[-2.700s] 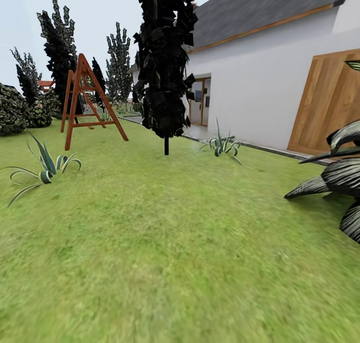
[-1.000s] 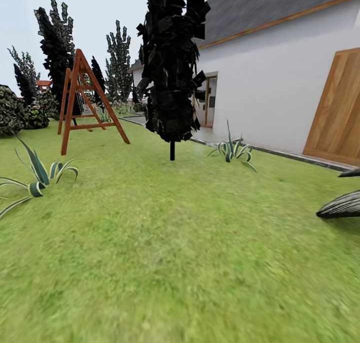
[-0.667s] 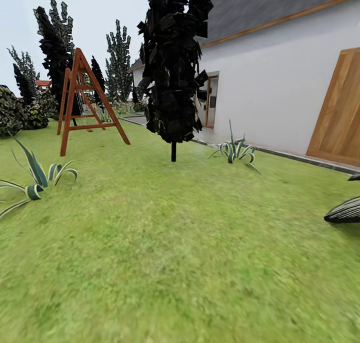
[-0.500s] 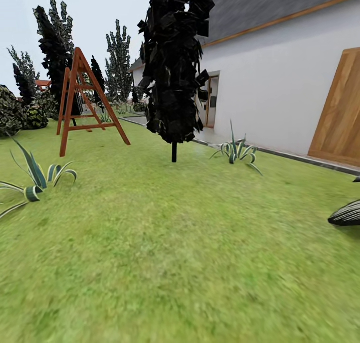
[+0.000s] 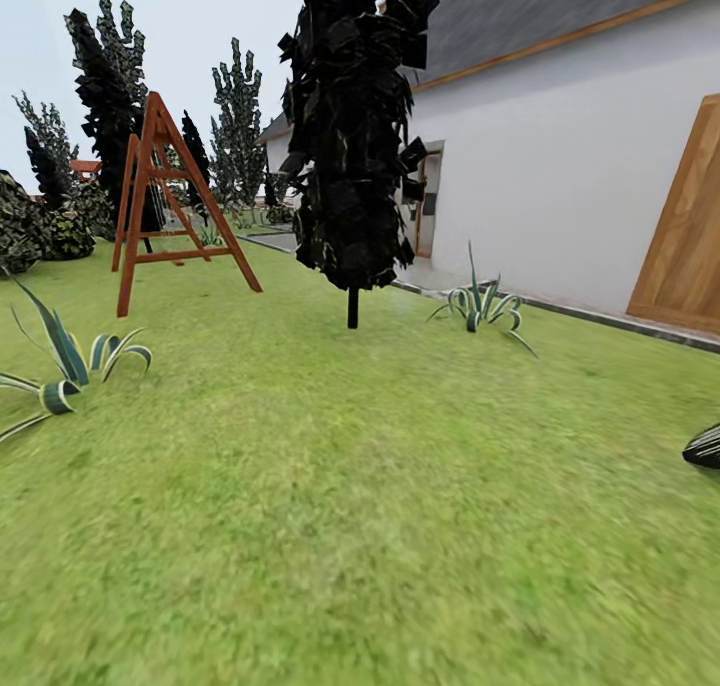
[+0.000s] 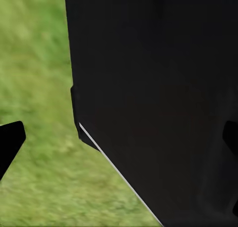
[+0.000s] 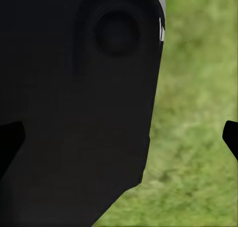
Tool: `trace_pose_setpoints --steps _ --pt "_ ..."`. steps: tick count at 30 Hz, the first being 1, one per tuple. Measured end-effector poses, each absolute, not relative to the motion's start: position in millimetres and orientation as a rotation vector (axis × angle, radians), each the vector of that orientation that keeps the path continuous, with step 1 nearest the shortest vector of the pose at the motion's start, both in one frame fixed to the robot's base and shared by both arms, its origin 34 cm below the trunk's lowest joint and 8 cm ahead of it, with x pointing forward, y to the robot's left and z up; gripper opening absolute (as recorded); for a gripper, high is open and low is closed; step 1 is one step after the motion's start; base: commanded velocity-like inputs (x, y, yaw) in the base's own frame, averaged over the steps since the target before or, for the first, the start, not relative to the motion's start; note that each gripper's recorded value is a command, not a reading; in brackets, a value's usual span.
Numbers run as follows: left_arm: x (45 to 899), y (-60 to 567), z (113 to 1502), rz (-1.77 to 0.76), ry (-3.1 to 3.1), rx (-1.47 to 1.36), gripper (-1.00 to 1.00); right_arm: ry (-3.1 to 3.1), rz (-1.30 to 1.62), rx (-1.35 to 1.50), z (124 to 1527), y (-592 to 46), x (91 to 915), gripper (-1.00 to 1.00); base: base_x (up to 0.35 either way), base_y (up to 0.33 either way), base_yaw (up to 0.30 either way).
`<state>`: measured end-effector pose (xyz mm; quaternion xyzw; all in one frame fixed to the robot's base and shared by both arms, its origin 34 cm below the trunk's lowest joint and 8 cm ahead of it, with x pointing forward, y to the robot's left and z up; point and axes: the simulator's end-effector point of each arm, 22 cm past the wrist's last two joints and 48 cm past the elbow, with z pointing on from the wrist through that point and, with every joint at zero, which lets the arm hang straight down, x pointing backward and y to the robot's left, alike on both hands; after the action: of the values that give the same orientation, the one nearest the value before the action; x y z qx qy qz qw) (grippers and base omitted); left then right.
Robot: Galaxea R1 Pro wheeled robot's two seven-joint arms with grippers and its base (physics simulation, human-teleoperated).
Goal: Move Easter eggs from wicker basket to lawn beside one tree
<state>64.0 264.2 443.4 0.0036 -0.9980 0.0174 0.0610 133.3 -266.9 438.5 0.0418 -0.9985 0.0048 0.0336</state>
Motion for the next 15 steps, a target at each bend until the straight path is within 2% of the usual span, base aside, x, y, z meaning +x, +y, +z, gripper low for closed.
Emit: trace_pose_setpoints --steps 15 --pt "64.0 264.2 443.4 0.053 -3.019 0.010 1.00 -3.071 0.015 0.129 438.5 -266.9 133.2 1.00 0.317 0.141 0.000"
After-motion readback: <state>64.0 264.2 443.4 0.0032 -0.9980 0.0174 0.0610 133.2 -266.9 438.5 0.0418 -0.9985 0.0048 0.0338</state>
